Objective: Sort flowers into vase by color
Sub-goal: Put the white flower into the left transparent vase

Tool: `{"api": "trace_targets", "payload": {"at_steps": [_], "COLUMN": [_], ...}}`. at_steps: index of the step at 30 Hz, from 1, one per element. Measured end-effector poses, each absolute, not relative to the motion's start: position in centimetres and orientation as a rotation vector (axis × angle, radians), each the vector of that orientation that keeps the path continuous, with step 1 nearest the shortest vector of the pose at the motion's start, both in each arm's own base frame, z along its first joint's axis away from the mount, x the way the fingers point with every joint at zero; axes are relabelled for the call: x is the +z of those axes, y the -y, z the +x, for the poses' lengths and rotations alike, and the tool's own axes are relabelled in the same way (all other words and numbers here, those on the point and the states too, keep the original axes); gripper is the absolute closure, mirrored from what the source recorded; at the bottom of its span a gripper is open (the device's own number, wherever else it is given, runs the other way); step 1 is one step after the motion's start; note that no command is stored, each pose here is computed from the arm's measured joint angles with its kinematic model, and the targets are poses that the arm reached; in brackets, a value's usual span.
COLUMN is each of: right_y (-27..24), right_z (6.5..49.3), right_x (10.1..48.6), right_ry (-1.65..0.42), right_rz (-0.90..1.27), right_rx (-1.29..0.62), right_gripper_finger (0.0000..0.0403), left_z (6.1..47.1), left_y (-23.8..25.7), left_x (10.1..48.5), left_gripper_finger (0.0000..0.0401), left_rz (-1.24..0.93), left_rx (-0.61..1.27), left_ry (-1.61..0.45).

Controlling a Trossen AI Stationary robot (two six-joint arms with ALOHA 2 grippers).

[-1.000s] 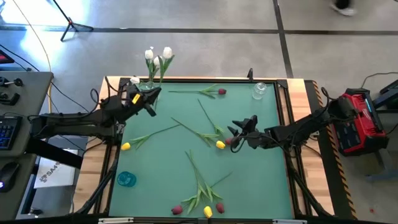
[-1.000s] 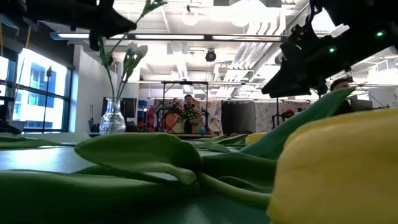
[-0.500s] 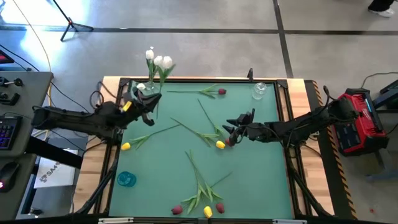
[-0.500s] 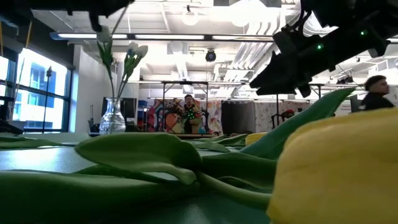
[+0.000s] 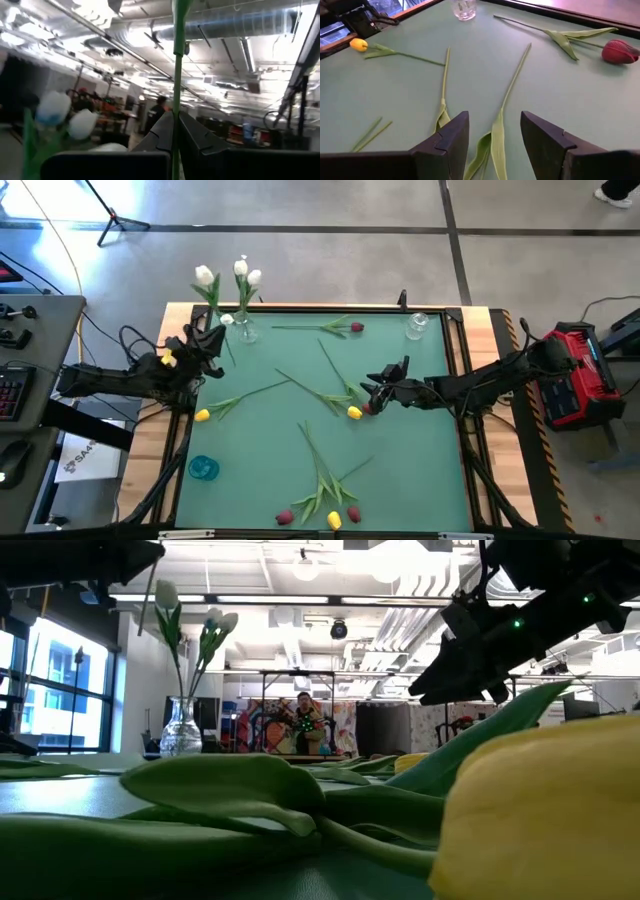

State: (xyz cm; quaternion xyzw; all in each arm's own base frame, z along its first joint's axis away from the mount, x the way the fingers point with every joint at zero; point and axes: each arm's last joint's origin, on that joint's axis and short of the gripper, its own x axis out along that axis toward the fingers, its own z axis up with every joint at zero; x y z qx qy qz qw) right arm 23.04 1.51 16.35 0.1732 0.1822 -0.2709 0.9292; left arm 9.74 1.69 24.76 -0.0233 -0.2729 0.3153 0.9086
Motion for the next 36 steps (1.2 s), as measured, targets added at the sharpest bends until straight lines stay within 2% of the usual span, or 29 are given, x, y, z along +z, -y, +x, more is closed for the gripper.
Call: {"api": "trace_targets", "payload": {"at_steps": [5,10,14,17,21,27,36], "right_y": [-1.5,-1.4,-1.4,-1.4,-1.4,-1.4,-1.5], "right_z": [23.1,23.0,23.0,23.0,23.0,23.0,23.1], "right_x": [16.3,16.3,16.3,16.3,16.3,16.3,16.3], "right_ry": [-0.368,-0.367,-0.372,-0.376,-0.378,-0.381,-0.380], "right_rz": [0.347,0.330,0.311,0.298,0.292,0.299,0.303], "right_rx": [-0.576,-0.583,-0.582,-0.579,-0.577,-0.569,-0.568], "right_gripper_finger": [0.0235,0.0235,0.0235,0.0235,0.0235,0.0235,0.0235], "left_z": [9.2,8.1,6.7,6.7,7.7,7.9,8.5], "left_y": [-2.2,-2.6,-3.0,-3.4,-4.0,-5.6,-9.6], "left_x": [25.1,26.0,26.9,26.9,26.2,26.1,24.4], "left_gripper_finger": [0.0401,0.0401,0.0401,0.0401,0.0401,0.0401,0.0401], "left_rz": [0.012,0.048,0.104,0.142,0.178,0.185,0.098], "left_rx": [0.741,0.815,0.948,0.993,0.936,1.033,1.110], "left_ry": [0.589,0.708,0.819,0.810,0.732,0.754,0.685]}}
